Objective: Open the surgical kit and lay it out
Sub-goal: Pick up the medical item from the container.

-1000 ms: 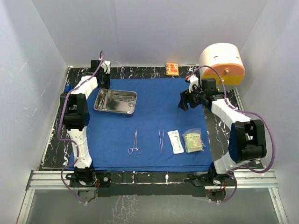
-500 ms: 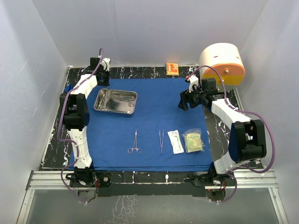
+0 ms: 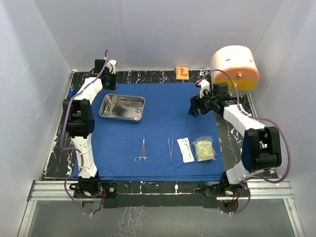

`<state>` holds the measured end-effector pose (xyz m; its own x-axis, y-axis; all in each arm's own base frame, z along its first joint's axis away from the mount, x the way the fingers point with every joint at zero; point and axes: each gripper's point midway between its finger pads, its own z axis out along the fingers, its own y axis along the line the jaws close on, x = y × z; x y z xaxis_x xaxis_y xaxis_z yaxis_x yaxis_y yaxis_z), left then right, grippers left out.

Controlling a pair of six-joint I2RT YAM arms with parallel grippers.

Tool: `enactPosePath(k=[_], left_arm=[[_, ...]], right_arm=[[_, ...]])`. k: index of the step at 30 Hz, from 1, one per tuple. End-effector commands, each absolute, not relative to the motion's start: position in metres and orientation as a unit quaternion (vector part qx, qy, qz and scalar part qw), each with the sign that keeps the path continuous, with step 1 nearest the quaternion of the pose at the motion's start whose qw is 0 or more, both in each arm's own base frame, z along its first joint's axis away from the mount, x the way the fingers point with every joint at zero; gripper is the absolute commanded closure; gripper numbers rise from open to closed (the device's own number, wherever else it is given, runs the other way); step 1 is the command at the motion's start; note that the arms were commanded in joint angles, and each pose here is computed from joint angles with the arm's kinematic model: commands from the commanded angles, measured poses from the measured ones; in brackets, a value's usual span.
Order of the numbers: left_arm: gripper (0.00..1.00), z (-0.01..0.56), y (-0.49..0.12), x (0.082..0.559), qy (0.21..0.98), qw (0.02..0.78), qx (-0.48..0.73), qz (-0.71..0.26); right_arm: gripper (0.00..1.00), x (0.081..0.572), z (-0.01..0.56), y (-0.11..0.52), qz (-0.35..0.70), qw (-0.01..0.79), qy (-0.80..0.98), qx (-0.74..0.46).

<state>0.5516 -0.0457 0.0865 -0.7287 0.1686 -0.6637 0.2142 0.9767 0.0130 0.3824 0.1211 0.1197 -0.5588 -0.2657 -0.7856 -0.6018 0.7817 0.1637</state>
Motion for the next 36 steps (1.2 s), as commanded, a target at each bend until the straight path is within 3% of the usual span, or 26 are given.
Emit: enactPosePath(k=[1,9,36], left_arm=[[0.72,0.097,-0.051,0.55,0.926,0.359,0.106,-0.04],[0.68,0.084,-0.049,0.548,0.93,0.35,0.108,-0.037],[0.78,0.061,-0.05,0.541,0.94,0.325,0.1,-0.041]], right_arm=[[0.33,0.391,0.142,0.119,0.202,0.43,0.84,-0.263],[0.33,0.391,0.143,0.119,0.201,0.43,0.84,-0.263],[0.32,0.391,0.143,0.119,0.2,0.43,0.84,-0.264]])
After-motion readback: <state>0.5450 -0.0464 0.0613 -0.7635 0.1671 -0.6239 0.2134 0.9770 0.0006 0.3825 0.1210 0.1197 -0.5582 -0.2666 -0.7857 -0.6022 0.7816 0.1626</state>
